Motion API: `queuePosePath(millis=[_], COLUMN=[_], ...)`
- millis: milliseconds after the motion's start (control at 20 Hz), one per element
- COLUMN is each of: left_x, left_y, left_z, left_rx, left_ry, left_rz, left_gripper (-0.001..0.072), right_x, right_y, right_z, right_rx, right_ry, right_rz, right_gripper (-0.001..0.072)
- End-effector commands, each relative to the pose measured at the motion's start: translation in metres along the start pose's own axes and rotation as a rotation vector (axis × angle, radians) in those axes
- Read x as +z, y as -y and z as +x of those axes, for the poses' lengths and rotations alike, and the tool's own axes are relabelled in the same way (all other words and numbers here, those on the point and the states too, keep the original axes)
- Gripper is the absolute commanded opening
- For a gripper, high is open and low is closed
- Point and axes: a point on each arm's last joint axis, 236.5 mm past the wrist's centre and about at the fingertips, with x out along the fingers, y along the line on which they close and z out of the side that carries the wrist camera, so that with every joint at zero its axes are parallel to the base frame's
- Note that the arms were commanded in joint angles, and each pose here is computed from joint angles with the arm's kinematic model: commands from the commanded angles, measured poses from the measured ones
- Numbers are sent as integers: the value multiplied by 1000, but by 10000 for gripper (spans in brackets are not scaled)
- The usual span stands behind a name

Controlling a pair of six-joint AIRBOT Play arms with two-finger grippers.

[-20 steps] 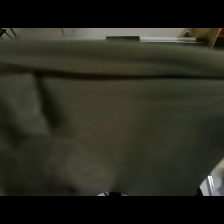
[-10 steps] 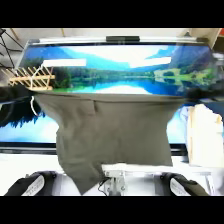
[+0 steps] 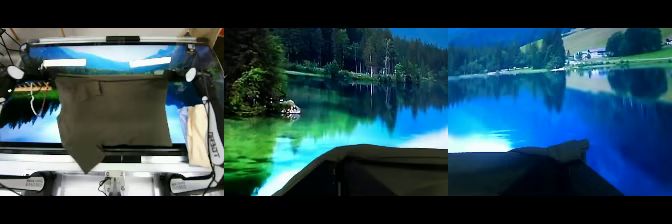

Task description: Fold the shirts.

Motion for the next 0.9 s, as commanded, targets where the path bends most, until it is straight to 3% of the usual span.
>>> queuePosePath(millis=[0, 200, 400, 550, 850], left_x=[-11, -31, -89, -153, -207], left_y=[1, 13, -3, -19, -23], left_z=[43, 40, 0, -14, -5], left_rx=[-40, -79, -59, -30, -20], left_ry=[-28, -121, -421, -647, -732], left_rz=[-108, -86, -11, -63, -148], left_gripper=[35, 35, 34, 33, 34], right_x=[-16, -50, -98, -139, -167], right_y=[4, -13, 17, 23, 11], right_z=[32, 27, -11, -18, -3], right_rx=[-2, 46, -31, -35, 2], right_ry=[-37, -186, -432, -599, -676], right_rz=[77, 115, 32, 56, 75], right_gripper=[75, 75, 75, 75, 74])
